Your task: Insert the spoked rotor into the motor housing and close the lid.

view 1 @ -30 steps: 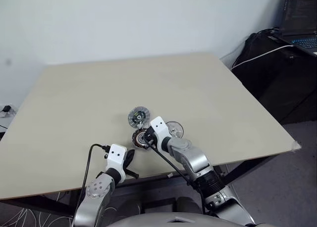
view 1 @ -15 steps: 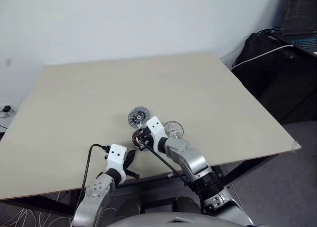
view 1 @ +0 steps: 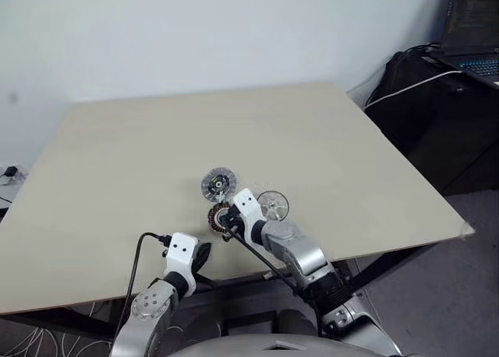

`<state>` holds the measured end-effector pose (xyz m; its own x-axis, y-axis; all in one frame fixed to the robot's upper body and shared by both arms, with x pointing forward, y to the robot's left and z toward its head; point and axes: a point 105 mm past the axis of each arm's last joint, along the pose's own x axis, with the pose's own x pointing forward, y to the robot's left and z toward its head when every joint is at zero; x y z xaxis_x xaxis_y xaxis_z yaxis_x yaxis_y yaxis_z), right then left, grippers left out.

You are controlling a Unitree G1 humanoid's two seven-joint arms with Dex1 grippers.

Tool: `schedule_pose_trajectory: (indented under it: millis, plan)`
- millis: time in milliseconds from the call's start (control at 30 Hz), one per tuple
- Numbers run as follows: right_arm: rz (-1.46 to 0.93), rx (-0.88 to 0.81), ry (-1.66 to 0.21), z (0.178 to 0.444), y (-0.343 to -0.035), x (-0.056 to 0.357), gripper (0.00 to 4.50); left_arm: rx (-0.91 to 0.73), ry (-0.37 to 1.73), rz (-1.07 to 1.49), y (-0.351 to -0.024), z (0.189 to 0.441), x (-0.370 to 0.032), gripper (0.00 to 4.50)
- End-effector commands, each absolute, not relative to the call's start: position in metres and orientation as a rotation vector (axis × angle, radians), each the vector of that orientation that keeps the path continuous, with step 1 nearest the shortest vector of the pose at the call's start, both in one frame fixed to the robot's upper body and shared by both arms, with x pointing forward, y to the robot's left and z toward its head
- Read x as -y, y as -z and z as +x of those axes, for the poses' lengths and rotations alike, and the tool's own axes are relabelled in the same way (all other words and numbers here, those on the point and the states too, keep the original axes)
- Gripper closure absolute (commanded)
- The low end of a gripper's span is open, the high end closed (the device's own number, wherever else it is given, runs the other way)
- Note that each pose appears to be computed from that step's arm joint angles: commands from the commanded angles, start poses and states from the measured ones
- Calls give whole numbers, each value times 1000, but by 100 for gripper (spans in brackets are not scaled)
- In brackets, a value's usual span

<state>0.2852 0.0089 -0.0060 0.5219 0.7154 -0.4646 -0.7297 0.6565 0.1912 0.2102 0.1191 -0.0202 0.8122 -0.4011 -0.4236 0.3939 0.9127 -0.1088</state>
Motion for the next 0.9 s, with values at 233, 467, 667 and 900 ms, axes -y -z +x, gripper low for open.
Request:
schedule_pose_trajectory:
  millis: [233, 467, 667, 900]
  plan:
    - [11, -472, -887, 280, -14, -4, 446, -415, 444, -21, 10, 215, -117, 450]
    - [27, -387, -864, 294, -33, -16, 446, -422, 452, -22, 13, 214, -117, 450]
    - [21, -371, -833, 304, -36, -22, 446, -426, 451, -26, 16, 213, -119, 450]
    - [-21, -436, -813, 307, -16, -18, 446, -428, 447, -29, 20, 211, -120, 450]
